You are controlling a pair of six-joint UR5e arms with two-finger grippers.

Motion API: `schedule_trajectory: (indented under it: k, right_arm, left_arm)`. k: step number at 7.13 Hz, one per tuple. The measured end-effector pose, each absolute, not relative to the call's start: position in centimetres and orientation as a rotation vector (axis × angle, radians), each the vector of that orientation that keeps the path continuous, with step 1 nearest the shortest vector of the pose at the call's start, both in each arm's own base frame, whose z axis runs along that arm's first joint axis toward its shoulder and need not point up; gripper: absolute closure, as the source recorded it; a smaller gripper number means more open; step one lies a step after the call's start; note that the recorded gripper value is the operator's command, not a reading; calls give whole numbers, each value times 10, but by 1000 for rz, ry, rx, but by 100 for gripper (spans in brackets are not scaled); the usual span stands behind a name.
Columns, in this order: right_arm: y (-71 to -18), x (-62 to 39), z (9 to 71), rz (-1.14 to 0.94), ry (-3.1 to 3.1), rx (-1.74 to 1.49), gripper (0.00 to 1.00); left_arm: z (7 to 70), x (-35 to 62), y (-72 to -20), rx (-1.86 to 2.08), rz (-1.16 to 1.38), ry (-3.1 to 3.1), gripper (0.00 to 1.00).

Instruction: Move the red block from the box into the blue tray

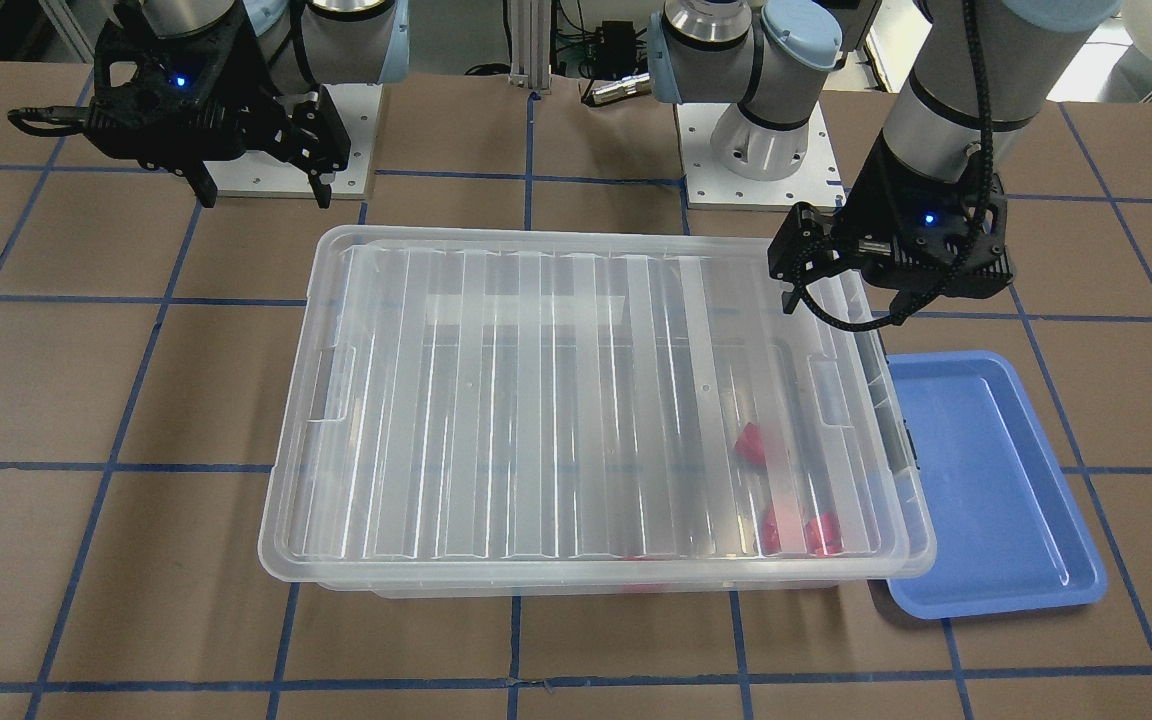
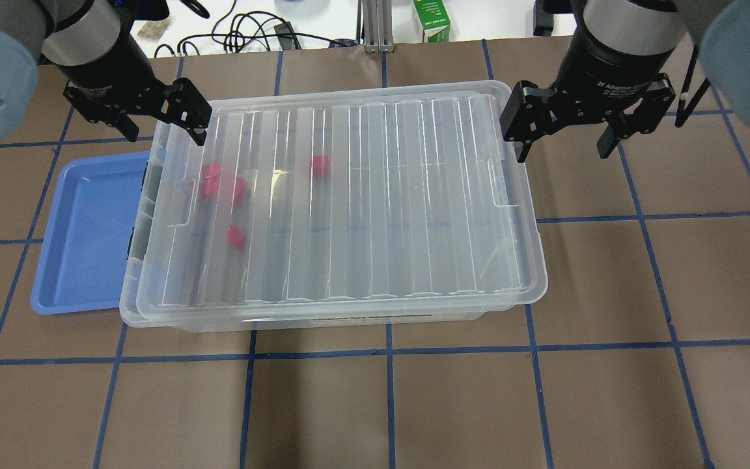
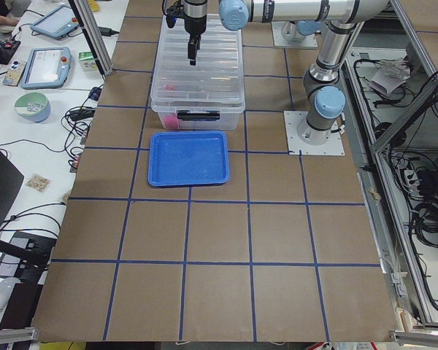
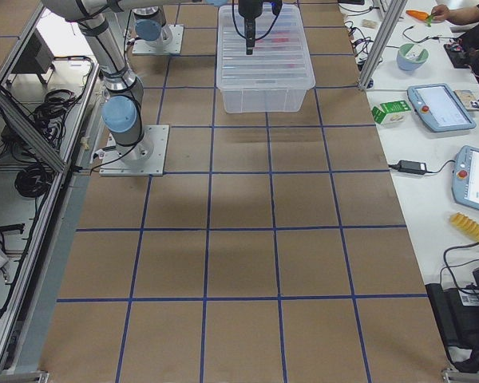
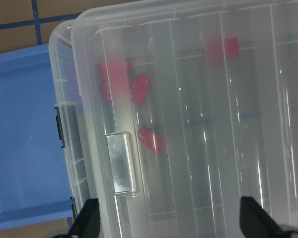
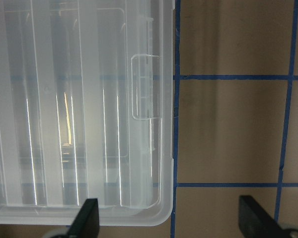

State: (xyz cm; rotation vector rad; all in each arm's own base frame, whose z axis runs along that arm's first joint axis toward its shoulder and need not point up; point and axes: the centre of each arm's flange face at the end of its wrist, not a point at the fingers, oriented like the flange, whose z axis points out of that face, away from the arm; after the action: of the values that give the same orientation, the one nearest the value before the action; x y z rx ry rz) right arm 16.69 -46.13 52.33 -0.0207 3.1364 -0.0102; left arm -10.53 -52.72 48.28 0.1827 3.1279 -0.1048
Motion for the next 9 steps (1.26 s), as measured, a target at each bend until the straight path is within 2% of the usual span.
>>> schedule_trajectory:
  k: [5,9]
  right_arm:
    - [-465,167,506,5,3137,-35,0]
    - [-511,168,385,2,3156,-59,0]
  left_arm:
    - [483,-105,-527,182,-105,3128,0]
    - [483,-105,-527,183,-106,3127,0]
